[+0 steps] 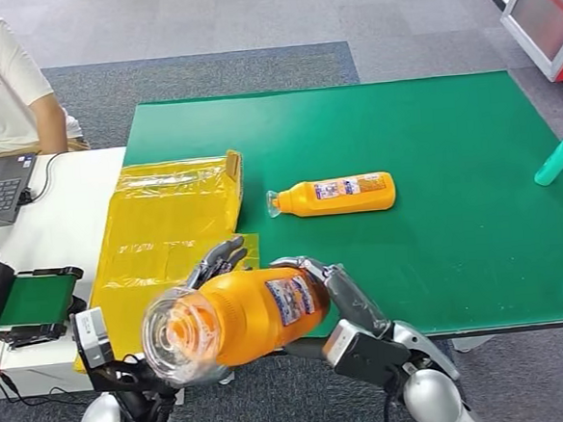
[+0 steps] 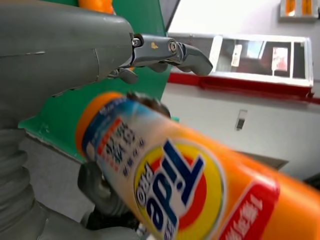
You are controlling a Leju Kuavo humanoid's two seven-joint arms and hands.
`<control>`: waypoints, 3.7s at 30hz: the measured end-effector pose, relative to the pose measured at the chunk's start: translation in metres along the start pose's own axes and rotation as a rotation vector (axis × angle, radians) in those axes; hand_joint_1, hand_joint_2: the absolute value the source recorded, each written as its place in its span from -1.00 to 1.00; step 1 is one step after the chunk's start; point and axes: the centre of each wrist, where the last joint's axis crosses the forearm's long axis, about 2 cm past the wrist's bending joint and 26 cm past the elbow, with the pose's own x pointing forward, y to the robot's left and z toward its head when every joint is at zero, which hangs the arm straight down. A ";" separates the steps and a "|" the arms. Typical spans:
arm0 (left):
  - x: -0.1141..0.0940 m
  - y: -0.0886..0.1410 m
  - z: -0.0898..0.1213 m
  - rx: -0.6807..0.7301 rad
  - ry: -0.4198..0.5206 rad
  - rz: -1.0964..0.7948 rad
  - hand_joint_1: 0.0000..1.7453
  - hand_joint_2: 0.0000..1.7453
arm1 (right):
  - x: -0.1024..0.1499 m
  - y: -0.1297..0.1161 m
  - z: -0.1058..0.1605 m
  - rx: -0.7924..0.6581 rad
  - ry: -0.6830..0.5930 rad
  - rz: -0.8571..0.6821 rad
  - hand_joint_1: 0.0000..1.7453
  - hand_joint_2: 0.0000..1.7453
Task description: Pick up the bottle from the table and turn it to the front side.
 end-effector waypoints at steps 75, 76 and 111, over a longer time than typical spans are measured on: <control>0.018 -0.024 -0.045 0.029 -0.091 -0.564 1.00 1.00 | -0.023 0.014 0.007 -0.058 0.213 -0.034 -1.00 1.00; 0.020 -0.022 -0.044 0.051 -0.091 -0.572 1.00 1.00 | -0.021 0.012 0.007 -0.073 0.207 -0.035 -1.00 1.00; 0.008 0.109 -0.004 0.251 0.279 -2.085 1.00 1.00 | 0.027 -0.028 0.027 -0.250 -0.023 -0.179 -1.00 1.00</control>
